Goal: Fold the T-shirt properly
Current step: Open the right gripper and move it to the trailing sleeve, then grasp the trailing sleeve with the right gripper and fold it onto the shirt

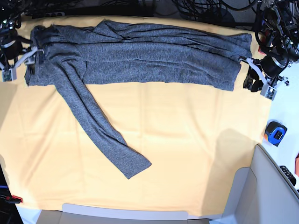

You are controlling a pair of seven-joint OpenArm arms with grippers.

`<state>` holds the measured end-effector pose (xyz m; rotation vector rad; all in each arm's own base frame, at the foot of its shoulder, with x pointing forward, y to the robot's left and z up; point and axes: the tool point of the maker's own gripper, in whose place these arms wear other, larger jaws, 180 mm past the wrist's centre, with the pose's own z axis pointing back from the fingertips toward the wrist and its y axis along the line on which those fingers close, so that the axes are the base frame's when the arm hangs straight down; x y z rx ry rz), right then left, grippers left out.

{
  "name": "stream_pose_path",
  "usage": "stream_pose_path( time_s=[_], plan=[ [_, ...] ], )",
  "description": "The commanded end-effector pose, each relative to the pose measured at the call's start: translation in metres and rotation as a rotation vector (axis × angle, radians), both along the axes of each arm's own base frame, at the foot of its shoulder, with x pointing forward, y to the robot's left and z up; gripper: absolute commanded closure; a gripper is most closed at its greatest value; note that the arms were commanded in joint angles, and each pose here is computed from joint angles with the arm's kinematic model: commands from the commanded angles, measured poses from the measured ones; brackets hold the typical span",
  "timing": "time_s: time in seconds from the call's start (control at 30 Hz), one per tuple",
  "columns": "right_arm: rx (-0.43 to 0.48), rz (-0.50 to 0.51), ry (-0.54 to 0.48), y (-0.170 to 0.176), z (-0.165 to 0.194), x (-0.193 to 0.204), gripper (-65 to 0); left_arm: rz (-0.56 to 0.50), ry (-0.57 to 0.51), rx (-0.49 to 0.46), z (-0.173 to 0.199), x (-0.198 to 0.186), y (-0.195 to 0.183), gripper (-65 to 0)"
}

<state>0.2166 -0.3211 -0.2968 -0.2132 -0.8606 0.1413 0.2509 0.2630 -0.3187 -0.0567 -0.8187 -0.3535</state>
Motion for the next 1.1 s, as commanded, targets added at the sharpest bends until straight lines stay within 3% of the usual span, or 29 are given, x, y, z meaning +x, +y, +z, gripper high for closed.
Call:
stream_pose_path(
  time_s=[0.0,0.1,0.2,0.4,0.53,0.73,1.07],
  plan=[
    [-0.018,0.021,-0.078,0.002,0.021,0.013,-38.2,-0.019,-0.05,0.015,0.016,0.005,-0.003,-16.1],
    [0.008,0.027,-0.177,0.009,0.041,0.043,-38.2,-0.043,-0.085,0.03,0.028,0.008,-0.01,-16.1],
    [0.086,0.051,-0.196,0.03,0.041,0.079,-38.4,-0.046,-0.101,0.027,0.031,0.012,-0.012,-16.1],
    [0.351,0.064,-0.057,0.06,-0.017,0.141,-38.8,-0.039,-0.124,0.008,0.035,0.019,-0.016,-16.1],
    [0.455,0.05,0.036,0.068,-0.054,0.148,-38.8,-0.038,-0.124,0.002,0.034,0.02,-0.017,-16.1],
    [0.501,0.072,0.123,0.086,-0.083,0.142,-38.8,-0.038,-0.124,0.002,0.034,0.02,-0.017,-16.1],
    [0.548,0.191,0.16,0.151,-0.09,0.147,-38.3,-0.037,-0.124,0.001,0.034,0.019,-0.018,-16.1]
  ],
)
